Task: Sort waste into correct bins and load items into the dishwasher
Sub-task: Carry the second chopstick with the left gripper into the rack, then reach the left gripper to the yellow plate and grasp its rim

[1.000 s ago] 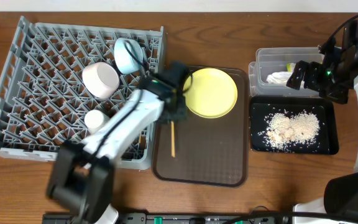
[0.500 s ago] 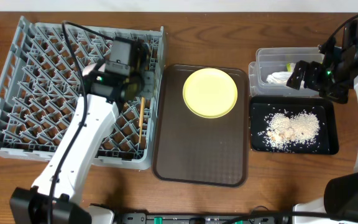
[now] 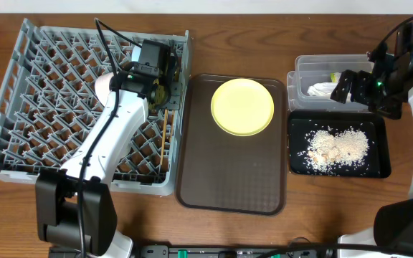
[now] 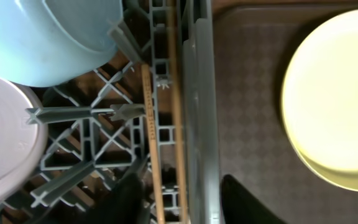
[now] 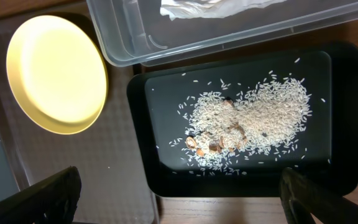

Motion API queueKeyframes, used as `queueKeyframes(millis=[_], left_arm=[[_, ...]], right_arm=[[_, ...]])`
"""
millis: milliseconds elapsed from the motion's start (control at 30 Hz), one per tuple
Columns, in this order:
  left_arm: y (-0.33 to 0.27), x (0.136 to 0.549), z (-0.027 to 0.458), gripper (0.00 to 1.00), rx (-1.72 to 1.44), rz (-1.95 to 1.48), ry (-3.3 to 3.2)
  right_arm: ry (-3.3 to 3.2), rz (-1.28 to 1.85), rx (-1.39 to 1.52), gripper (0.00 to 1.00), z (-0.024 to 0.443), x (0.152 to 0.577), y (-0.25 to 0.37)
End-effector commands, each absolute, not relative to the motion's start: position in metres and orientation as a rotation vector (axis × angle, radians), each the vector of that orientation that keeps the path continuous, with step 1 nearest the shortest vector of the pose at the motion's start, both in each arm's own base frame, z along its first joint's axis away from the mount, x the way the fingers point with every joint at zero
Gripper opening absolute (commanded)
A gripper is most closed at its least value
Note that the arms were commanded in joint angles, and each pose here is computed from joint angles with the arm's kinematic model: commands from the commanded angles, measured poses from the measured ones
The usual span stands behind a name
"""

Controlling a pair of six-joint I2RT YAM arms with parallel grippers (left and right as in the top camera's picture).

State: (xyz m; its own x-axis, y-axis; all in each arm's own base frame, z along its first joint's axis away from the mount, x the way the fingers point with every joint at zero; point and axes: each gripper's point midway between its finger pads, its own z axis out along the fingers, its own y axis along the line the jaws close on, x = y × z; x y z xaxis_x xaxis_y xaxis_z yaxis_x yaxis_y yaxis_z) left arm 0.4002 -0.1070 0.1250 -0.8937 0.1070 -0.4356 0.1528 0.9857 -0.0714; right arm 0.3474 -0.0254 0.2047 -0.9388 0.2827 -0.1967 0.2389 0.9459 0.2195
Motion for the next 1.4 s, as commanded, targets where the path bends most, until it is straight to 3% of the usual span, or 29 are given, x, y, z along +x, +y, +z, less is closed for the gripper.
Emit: queueKeyframes(millis=[0,267,400,567,900,1033,1200,1367], left_arm=[[-0.127,0.399,0.148,0.48,0.226,-0.243,2.636],[-0.206,0.388,0.190,0.50,0.566,-0.362,2.476],[-0.258,0.378,0.187,0.59,0.885,-0.350,2.327],[-0.318,0.347,0.144,0.64,1.271,-0.328,2.220],[-0.343,0.337,0.046,0.67,1.405,-0.313,2.335],[-0.343,0.335,0.030,0.68,1.419,-0.308,2.364],[-0.336,0.327,0.010,0.60,1.384,-0.314,2.457],[-0.330,0.319,0.003,0.37,1.399,-0.305,2.487]], right_arm=[[2.853,0.264,0.364,0.99,0.212,0.349,-0.027],[2.852,0.264,0.364,0.99,0.212,0.350,-0.027],[2.852,0.264,0.364,0.99,0.212,0.350,-0.027],[2.853,0.264,0.364,0.99,0.212,0.349,-0.027],[2.854,0.264,0.364,0.99,0.212,0.349,-0.027],[2.853,0.264,0.364,0.99,0.212,0.349,-0.027],[2.854,0.264,0.364,0.99,0.212,0.349,-0.027],[2.854,0.264,0.364,0.99,0.212,0.349,-0.027]])
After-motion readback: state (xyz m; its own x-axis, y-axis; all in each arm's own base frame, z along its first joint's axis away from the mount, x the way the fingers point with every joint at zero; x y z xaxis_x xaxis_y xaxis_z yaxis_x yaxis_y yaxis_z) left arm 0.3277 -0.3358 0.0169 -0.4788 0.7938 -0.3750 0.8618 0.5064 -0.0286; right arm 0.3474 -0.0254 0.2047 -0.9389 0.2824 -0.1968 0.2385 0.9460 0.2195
